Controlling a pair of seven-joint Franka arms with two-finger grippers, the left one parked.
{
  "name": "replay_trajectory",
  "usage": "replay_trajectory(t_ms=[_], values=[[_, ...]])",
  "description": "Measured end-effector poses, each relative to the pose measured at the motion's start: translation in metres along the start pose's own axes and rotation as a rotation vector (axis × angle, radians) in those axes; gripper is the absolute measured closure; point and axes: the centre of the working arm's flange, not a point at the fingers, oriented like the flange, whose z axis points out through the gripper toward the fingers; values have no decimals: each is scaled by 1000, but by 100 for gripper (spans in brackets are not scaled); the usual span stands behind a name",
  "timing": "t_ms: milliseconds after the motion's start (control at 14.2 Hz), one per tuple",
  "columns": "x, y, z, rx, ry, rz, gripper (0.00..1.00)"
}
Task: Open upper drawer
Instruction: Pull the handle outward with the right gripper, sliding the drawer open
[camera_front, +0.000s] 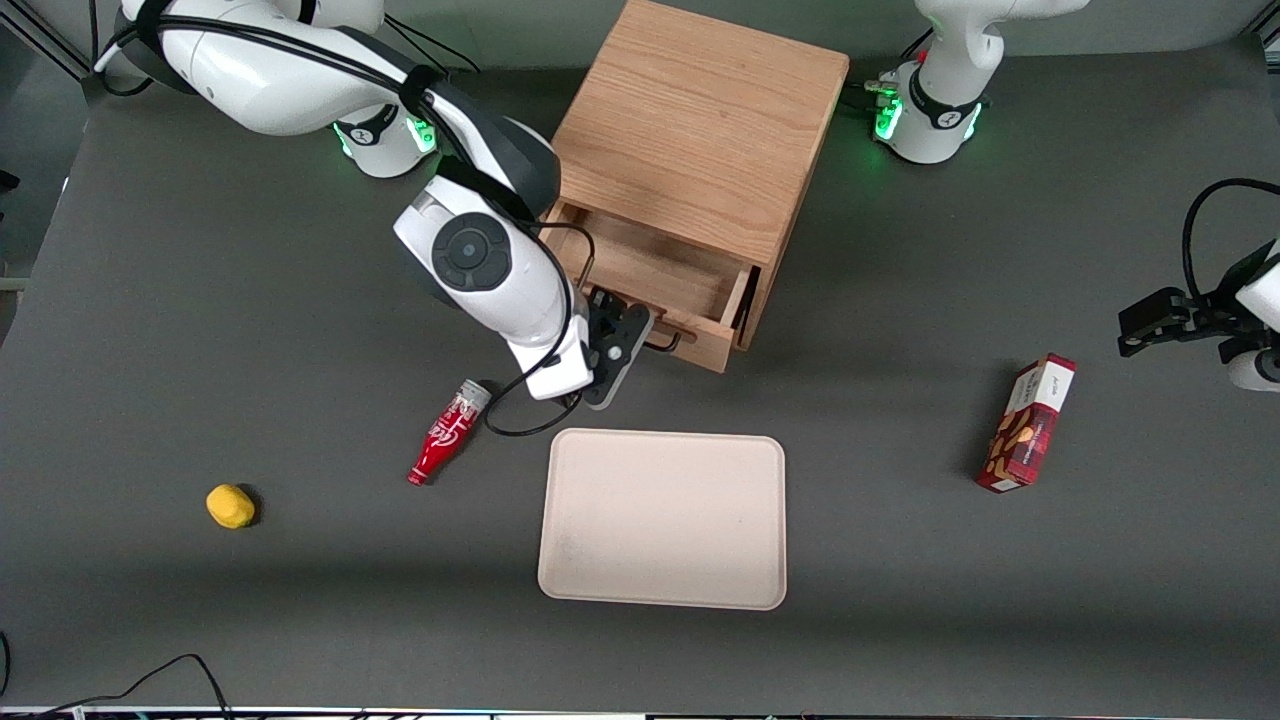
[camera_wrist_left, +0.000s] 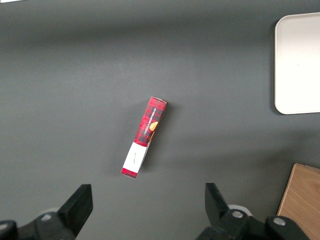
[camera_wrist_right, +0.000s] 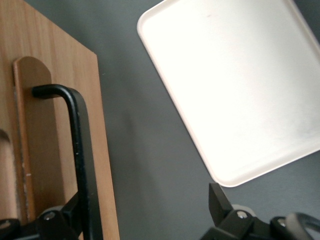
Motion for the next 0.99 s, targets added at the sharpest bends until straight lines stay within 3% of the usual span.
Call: replay_trajectory(t_ms=[424, 988], values=[[-9, 58, -7, -82, 104, 50, 0], [-12, 75, -11, -104, 128, 56, 0]])
